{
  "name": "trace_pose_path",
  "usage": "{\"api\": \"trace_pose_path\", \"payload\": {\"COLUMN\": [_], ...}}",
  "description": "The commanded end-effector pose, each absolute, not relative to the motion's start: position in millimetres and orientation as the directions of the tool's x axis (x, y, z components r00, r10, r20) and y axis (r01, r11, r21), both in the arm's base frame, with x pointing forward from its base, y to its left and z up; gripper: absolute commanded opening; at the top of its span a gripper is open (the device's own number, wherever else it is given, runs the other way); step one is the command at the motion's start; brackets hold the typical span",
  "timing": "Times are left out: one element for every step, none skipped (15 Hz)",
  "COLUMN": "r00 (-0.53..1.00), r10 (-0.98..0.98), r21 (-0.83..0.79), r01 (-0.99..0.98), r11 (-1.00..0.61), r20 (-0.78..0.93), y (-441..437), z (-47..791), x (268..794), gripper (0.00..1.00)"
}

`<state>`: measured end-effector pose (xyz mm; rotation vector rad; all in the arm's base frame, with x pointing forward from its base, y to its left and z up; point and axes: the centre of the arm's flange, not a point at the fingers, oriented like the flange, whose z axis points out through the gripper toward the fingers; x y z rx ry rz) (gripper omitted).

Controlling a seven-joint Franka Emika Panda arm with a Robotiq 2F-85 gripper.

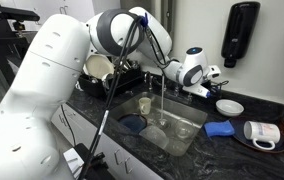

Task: Close the tap

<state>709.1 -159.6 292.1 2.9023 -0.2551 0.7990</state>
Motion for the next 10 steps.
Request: {"api": "trace_pose_path", "payload": {"r00": [0.893,0.909,0.929,0.945,0.96,0.972,0.979,0.986,0.99,0.992], "r10": [-0.149,-0.139,-0.124,-0.113,-0.092,-0.062,-0.034,-0.007,0.022,0.047], "r21": [0.083,0.089,0.091,0.086,0.067,0.037,0.009,-0.019,-0.052,-0.085], "r01": [-0.203,-0.188,-0.165,-0.145,-0.113,-0.072,-0.036,-0.003,0.03,0.058], "r11": [-0.976,-0.978,-0.982,-0.986,-0.991,-0.997,-0.999,-1.0,-0.998,-0.995], "r20": [0.425,0.392,0.348,0.306,0.264,0.225,0.199,0.167,0.14,0.117], "y": [-184.1,-190.4,-196.1,-200.7,-203.7,-205.6,-206.1,-205.7,-204.1,-201.9], "z": [328.9,338.1,346.0,352.7,359.7,366.1,371.8,376.4,381.1,383.9], "x": [706.4,701.4,695.1,689.0,682.5,676.5,670.3,665.5,660.3,655.2], "gripper": [0.0,0.0,0.0,0.0,0.0,0.0,0.0,0.0,0.0,0.0]}}
